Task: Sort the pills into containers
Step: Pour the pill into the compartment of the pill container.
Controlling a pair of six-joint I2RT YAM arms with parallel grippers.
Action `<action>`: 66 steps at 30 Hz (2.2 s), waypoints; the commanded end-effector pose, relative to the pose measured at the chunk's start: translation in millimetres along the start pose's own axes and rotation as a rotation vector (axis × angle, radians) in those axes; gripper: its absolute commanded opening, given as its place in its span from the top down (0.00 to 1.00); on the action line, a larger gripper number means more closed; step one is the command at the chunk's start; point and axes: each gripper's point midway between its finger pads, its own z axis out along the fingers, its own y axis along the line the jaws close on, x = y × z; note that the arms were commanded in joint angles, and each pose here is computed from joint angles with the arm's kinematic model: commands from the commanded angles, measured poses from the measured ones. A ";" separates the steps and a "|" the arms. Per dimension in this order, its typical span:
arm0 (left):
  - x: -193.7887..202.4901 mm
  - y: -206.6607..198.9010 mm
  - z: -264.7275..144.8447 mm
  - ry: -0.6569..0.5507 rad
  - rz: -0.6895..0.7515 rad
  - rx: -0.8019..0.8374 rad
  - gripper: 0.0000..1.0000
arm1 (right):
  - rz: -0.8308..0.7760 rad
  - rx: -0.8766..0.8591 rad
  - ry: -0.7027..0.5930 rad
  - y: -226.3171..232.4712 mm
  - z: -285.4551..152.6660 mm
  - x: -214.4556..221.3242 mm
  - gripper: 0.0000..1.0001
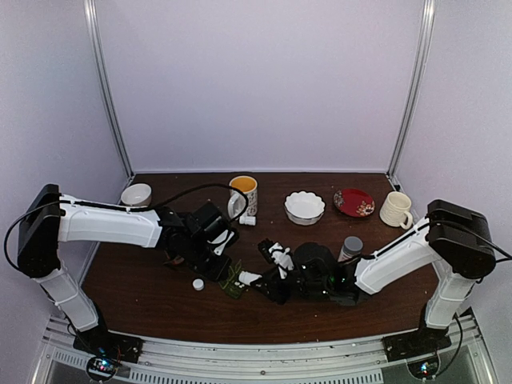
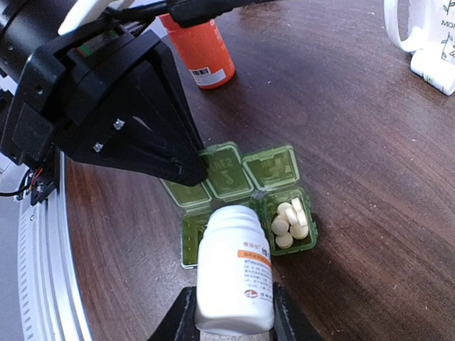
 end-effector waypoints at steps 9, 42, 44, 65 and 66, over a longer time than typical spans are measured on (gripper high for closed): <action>-9.3 -8.3 -0.6 -0.026 0.018 0.021 0.97 | 0.026 -0.032 -0.083 6.1 -5.0 -21.3 1.00; -11.6 -9.7 -4.1 -0.037 0.011 0.024 0.86 | 0.010 -0.023 -0.022 5.8 2.2 -16.1 1.00; -12.2 -9.0 -5.4 -0.043 0.010 0.020 0.86 | -0.009 -0.004 0.019 2.3 5.5 -10.5 1.00; -14.2 -8.7 -6.5 -0.049 0.011 0.016 0.85 | -0.003 -0.044 -0.011 9.3 0.4 -15.4 1.00; -14.2 -9.4 -6.7 -0.048 0.011 0.018 0.85 | 0.011 -0.049 -0.039 9.8 -1.7 -19.0 1.00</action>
